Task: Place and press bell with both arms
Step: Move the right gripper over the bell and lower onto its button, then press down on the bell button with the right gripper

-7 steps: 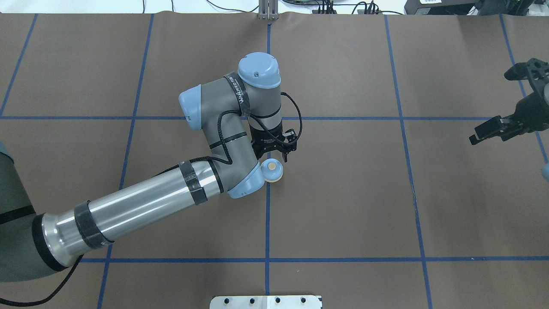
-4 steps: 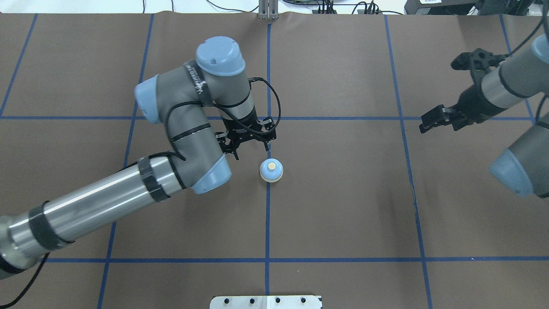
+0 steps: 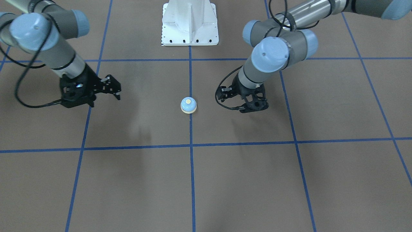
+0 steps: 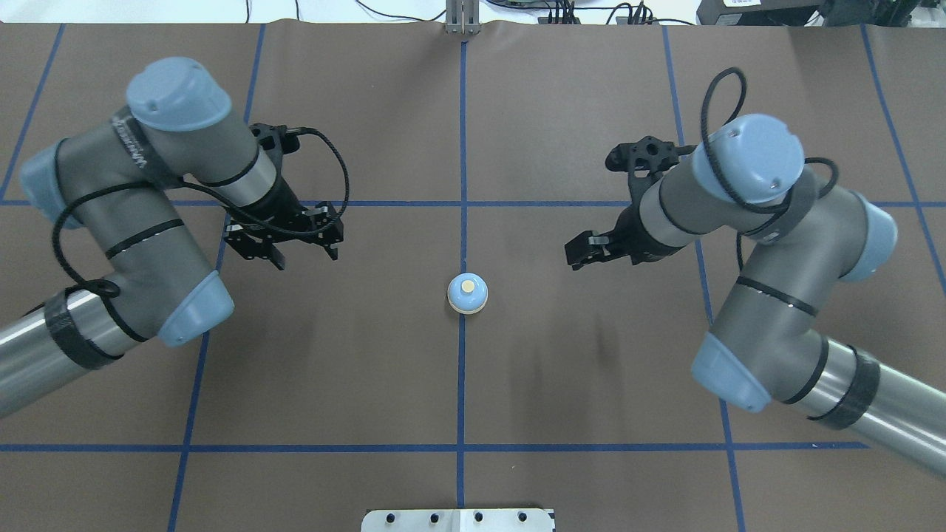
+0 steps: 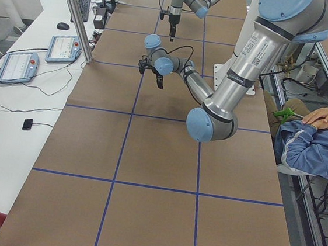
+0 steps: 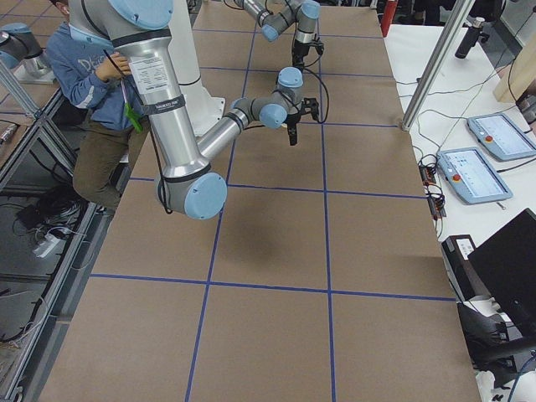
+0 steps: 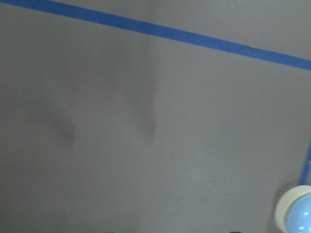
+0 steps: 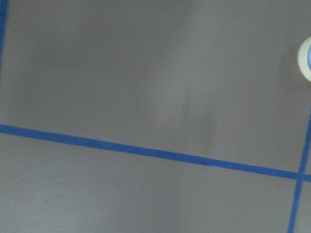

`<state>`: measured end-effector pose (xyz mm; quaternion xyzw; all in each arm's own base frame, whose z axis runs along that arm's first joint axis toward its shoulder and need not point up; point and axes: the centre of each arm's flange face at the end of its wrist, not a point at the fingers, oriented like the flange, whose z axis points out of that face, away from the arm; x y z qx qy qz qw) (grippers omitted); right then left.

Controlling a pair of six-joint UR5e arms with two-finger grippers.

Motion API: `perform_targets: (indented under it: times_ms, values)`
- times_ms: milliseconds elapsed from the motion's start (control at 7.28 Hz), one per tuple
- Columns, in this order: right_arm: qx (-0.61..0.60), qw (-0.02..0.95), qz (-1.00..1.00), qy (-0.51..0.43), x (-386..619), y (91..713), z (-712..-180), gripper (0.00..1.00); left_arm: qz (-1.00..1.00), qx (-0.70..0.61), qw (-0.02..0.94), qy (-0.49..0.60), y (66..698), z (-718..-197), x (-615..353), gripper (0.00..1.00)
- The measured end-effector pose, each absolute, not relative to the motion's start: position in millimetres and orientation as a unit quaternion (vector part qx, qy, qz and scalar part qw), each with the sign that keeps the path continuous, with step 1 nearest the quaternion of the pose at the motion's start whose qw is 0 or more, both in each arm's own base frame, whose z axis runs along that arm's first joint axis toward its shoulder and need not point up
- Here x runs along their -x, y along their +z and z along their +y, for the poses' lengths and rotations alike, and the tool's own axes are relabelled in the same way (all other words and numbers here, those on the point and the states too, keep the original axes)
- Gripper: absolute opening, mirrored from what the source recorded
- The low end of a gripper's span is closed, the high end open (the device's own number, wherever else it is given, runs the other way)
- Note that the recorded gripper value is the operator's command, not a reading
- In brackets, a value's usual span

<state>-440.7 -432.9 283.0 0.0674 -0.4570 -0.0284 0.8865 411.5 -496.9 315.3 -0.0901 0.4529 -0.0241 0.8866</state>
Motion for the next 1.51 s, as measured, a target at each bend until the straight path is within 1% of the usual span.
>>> perform_targets:
  times_ms: [137,275,412,687,1511]
  values:
    - [-0.059,0.884,-0.464,0.003,477.5,256.9,-422.8,0.23,0.45,0.085,0.889,-0.015,339.4,-494.4,-384.6,0.84]
    - [-0.05,0.882,-0.468,0.036,511.3,233.9,-421.5,0.0,0.448,0.081,0.891,-0.01,355.6,-491.9,-365.6,0.84]
    - [-0.04,0.882,-0.466,0.063,540.5,217.9,-421.3,0.0,0.445,0.078,0.892,-0.006,367.7,-490.1,-352.9,0.84]
    - [-0.031,0.884,-0.461,0.073,569.9,205.0,-419.2,0.0,0.441,0.075,0.894,-0.005,378.5,-489.6,-341.9,0.84]
    - [-0.026,0.89,-0.45,0.073,590.2,203.6,-423.3,0.0,0.44,0.075,0.895,-0.005,381.0,-489.4,-339.6,0.84]
